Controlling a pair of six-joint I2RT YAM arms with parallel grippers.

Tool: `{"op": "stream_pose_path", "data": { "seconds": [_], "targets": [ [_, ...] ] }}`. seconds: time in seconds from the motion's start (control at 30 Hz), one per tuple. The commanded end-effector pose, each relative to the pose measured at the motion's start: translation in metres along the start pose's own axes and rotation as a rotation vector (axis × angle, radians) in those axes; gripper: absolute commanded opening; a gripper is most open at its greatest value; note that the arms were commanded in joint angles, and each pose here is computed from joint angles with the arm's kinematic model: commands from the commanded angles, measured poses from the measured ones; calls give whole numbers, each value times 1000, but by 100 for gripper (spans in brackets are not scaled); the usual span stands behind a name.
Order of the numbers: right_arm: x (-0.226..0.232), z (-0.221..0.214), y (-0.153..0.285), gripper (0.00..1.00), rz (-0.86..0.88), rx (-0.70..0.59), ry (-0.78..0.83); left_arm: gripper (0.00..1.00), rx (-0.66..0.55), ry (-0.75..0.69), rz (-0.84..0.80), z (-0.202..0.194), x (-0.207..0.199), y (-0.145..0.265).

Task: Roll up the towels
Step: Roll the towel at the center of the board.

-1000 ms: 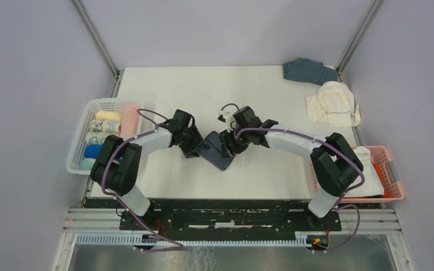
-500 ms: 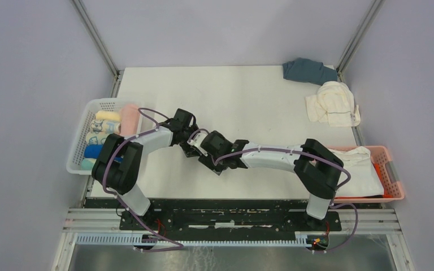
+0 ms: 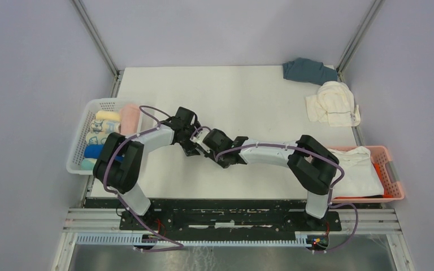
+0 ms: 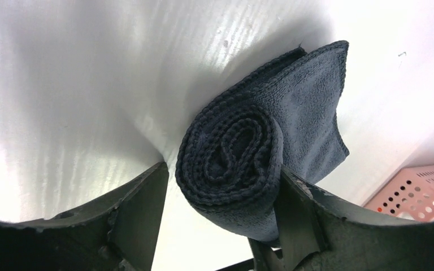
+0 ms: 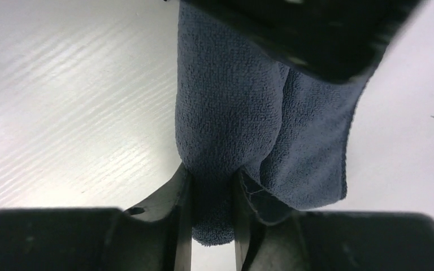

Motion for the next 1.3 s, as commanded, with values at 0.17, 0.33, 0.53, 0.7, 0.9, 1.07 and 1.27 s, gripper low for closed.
{"op": "stream_pose_path", "data": {
  "seconds": [0.17, 0.33, 0.53, 0.7, 0.9, 1.07, 1.27],
  "targets": [
    [-4, -11, -4, 24, 681, 52, -345, 81, -115, -12, 39, -1, 12, 49],
    [-16, -17, -20, 24, 883, 71, -503, 82, -134, 16, 20, -9, 17, 63],
    [-26, -26, -41, 24, 1000, 106, -657, 82, -89, 30, -38, -15, 15, 53],
    [-33, -36, -53, 25, 993, 121, -760, 75, -59, 15, -15, -18, 16, 34],
    [-47, -28, -30, 44, 811, 38, -691, 70, -25, 14, 70, -21, 32, 12],
    [-62, -15, 13, 57, 535, -106, -573, 70, 0, 2, 116, -21, 37, -1],
    [-46, -2, 55, 64, 203, -200, -299, 70, 14, -11, 149, -20, 40, -6]
  ]
}}
Point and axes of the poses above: each gripper's point midway between its finger pads, its own y axis back along the fingers, its own x axis along the line the jaws close on, z = x × y, the point moved 10 cm from there along y, back along the fingers, and after that the axes turned 1 degree about -y, right-handed, at the moved point
